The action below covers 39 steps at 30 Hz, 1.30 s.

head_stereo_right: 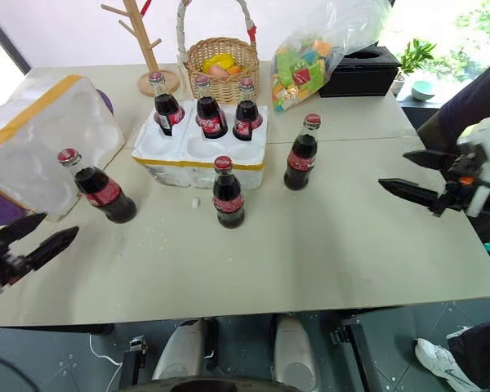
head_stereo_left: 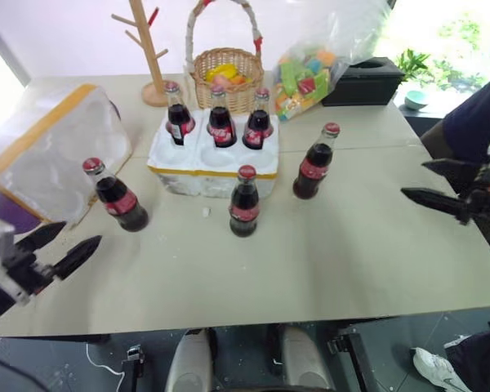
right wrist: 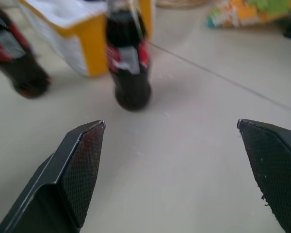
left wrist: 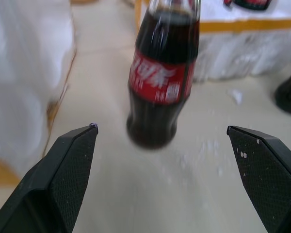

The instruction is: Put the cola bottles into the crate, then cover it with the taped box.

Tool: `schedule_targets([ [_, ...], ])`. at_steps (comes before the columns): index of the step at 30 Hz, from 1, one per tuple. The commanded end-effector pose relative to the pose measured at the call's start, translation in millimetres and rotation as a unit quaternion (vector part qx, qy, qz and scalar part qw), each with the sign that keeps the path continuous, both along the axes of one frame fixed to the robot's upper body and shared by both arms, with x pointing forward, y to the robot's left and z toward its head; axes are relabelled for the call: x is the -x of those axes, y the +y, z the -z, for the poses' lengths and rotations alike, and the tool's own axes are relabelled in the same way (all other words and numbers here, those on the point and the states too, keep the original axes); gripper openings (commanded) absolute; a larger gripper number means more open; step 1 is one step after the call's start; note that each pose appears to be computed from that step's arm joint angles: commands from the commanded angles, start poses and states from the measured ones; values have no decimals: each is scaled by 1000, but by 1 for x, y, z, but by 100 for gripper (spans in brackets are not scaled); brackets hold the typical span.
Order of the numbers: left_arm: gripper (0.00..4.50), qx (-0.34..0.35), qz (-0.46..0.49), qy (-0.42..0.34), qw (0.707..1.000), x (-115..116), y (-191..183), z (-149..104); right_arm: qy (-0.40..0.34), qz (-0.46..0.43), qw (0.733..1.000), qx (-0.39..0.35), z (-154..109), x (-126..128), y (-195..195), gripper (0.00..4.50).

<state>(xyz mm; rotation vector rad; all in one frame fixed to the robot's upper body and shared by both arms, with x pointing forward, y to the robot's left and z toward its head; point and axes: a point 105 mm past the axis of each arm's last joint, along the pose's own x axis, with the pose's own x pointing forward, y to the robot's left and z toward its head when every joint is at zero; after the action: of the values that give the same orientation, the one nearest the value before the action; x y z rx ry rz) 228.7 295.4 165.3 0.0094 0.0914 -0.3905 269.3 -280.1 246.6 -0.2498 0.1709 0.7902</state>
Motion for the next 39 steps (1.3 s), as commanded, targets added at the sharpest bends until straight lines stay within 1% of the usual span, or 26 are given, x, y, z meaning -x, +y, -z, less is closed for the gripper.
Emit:
schedule_targets([
  [1,447,-16,5,-12,1000,-21,-6,-4,-14,-90,996,-11,-36,35,35,450],
  [5,447,-18,22,-23,999,-43,-12,-7,-10,-152,988,-31,-52,64,66,450],
  [8,447,-20,41,-23,999,-60,-18,-4,-6,-188,981,-39,-56,81,85,450],
  [12,447,-34,58,-18,998,-77,-25,6,-7,-200,979,-34,-54,90,100,450],
  [15,447,-44,78,-11,996,-81,-31,15,-11,-195,980,-38,-54,89,105,450],
  [16,423,-45,86,-10,995,-80,-33,17,-14,-190,981,-42,-55,87,105,450],
  [18,362,-43,91,-8,995,-79,-32,19,-20,-180,982,-47,-56,83,105,450],
  [20,278,-41,90,-9,995,-77,-30,15,-20,-177,983,-52,-56,82,105,450],
  [23,282,-15,110,-9,994,-72,-31,2,-15,-175,983,-55,-53,81,106,450],
  [27,282,44,220,16,974,-51,-52,-30,-5,-173,984,-51,-46,79,107,450],
  [29,282,59,249,13,967,-49,-57,-49,-3,-171,984,-51,-45,78,107,450],
  [31,282,71,271,-4,960,-53,-62,-71,-1,-169,984,-49,-42,76,107,450],
  [32,282,81,276,-25,957,-64,-63,-87,0,-167,985,-49,-40,75,108,450],
  [34,282,95,279,-48,954,-79,-65,-106,1,-166,985,-50,-37,73,109,450],
  [35,282,97,280,-57,953,-87,-66,-113,1,-165,985,-52,-37,72,110,450],
  [36,282,86,273,-68,956,-100,-68,-116,0,-164,985,-54,-35,71,112,450],
  [39,282,69,249,-96,961,-146,-79,-122,-4,-159,985,-63,-33,69,116,450],
])
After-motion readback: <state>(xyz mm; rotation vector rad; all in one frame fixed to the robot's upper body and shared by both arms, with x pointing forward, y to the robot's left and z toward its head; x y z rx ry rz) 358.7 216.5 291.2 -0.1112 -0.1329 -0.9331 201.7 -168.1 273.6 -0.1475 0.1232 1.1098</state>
